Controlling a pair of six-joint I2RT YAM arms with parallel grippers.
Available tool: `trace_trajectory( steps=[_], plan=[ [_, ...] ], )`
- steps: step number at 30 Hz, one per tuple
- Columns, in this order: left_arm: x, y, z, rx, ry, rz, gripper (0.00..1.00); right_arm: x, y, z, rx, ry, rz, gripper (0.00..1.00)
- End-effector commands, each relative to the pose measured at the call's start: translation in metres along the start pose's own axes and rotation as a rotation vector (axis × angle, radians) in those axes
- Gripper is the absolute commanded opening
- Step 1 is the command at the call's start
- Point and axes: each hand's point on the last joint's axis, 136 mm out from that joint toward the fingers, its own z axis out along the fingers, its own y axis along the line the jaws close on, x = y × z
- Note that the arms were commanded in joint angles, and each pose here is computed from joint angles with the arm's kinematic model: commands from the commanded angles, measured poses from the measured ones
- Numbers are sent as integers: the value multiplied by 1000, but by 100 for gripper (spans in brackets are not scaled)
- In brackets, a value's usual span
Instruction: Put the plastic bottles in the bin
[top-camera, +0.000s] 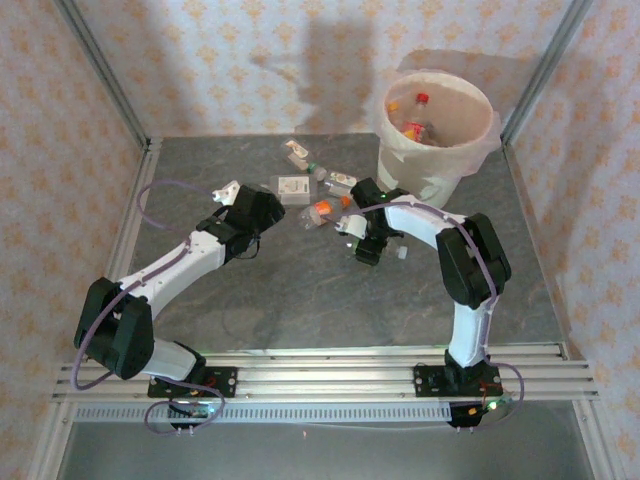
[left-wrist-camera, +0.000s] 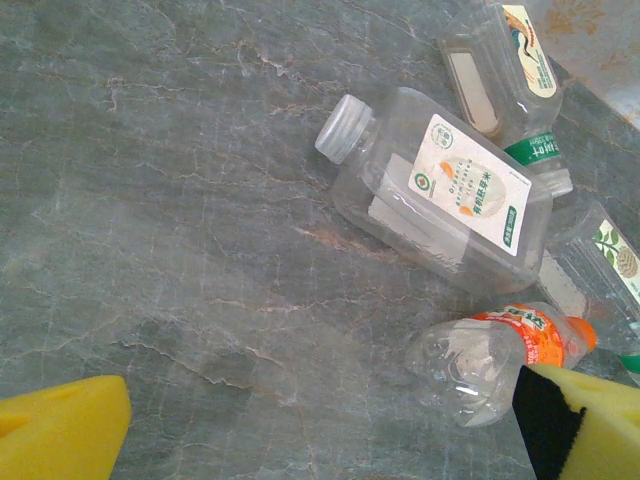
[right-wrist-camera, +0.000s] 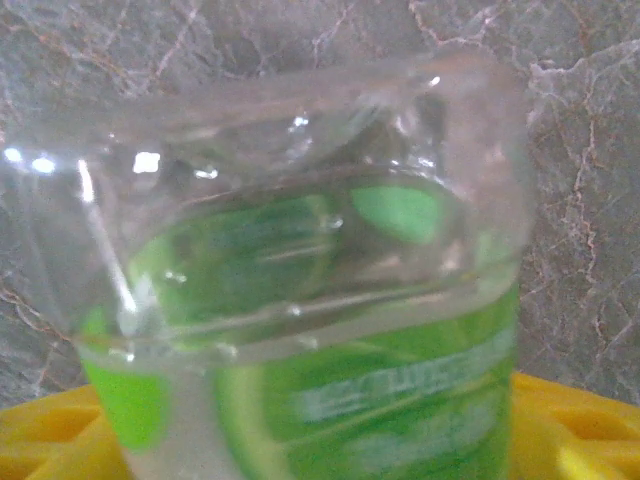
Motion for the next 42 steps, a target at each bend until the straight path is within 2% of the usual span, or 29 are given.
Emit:
trace_trajectory(
  steps=[1, 6, 10, 13, 16, 23, 27, 33, 39, 42],
  plan=[
    [-3, 7, 0, -33, -13, -5, 100, 3, 9, 0, -38, 9, 1, 69],
    [-5, 9, 0, -44, -22, -6, 100, 0, 10, -19, -12, -59, 35, 61],
    [-4, 9, 2, -46, -24, -7, 100, -1, 6, -37, -40, -104, 155, 49],
    [-3, 7, 4, -47, -16, -5, 100, 2, 5, -44, -16, -114, 187, 46],
    [-1, 4, 6, -43, 2, 3, 100, -3, 5, -57, -14, -184, 232, 42],
    [2, -5, 9, -1, 20, -14, 100, -22, 2, -92, 40, -409, 302, 36],
    [-1, -11, 4, 24, 25, -25, 100, -30, -4, -112, 65, -519, 387, 37],
    [-12, -16, -5, 49, -2, -52, 100, -58, -12, -154, 32, -812, 539, 35],
    [-18, -16, -11, 51, -14, -54, 100, -56, -51, -222, 140, -1029, 682, 34],
    [-17, -12, -12, 40, -17, -55, 100, -52, -73, -264, 141, -1156, 752, 34]
  ],
)
